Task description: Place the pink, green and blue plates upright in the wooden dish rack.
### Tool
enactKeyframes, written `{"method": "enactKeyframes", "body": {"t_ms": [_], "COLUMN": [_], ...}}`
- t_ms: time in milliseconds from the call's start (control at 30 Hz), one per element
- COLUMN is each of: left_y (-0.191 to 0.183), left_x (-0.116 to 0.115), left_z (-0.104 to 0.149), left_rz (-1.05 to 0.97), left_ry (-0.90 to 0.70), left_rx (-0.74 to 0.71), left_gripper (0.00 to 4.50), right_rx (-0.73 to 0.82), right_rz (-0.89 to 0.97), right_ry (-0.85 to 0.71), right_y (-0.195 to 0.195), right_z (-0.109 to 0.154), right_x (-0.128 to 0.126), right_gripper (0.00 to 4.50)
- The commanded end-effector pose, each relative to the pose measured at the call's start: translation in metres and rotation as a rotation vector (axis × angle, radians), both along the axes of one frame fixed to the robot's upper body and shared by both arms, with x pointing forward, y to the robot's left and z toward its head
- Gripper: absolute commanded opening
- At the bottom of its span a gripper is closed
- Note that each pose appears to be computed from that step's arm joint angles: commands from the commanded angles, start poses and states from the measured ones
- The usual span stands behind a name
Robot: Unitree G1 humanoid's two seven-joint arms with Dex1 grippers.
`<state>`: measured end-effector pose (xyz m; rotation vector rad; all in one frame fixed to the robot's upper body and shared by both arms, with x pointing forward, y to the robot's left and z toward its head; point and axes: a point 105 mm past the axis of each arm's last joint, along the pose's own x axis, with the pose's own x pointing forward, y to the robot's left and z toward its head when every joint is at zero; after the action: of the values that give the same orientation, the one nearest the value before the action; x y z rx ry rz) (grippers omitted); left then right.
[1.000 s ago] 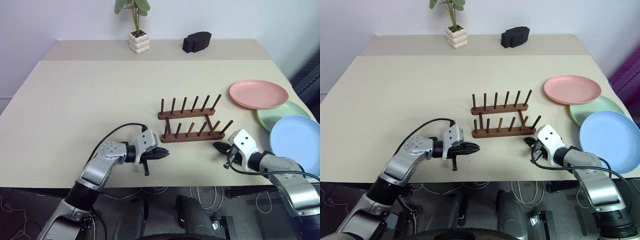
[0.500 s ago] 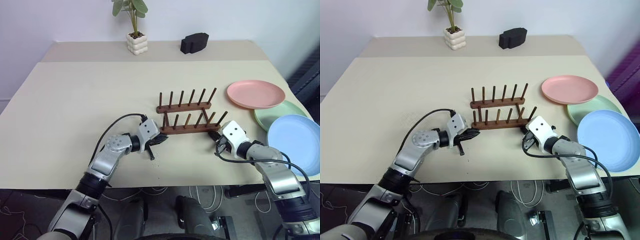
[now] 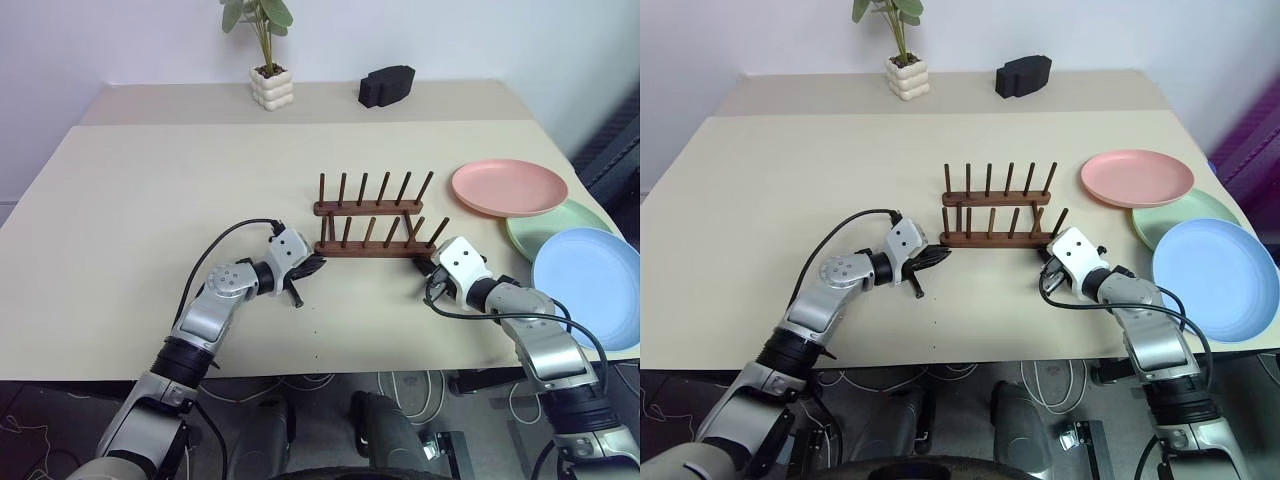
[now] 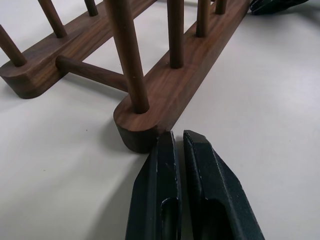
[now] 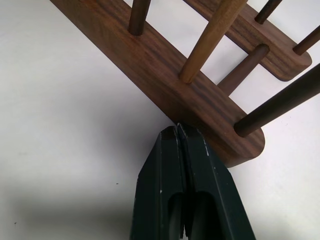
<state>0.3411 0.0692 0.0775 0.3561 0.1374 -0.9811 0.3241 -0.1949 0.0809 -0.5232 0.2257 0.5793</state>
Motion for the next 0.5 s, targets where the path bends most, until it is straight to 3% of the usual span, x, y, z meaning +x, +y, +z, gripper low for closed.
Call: {"method": "enactKeyframes", "body": {"t_ms": [33,133,233,367,500], "left_y": [0.006,0.009,0.012,0.005,-0.006], "left_x": [-0.014,-0.028,-0.043,-0.061,-0.063], "left_z": [-0.001,0.010,0.018,0.025,0.031], "left_rz": [-0.037,-0.091,-0.136,-0.230,-0.269], "left_ry": [0.056,0.068,0.097,0.130,0.125], "left_rx": [-0.028,-0.079,-0.116,-0.141,-0.167], "left_gripper": [0.27,0.20,0.20,0.20,0.20], "right_rx": [0.067,0.114,0.014,-0.205,-0.284], "right_rz": [0.088,0.184,0.144,0.003,-0.010], "right_ry": [0.012,0.047,0.032,-0.046,-0.078], "right_y": [0.002,0.000,-0.027,-0.075,-0.082], "right_z": [0.021,0.047,0.070,0.099,0.104], "right_x": [-0.014,-0.034,-0.038,-0.016,0.011], "right_gripper": [0.00,0.83,2.33,4.34,4.34]}}
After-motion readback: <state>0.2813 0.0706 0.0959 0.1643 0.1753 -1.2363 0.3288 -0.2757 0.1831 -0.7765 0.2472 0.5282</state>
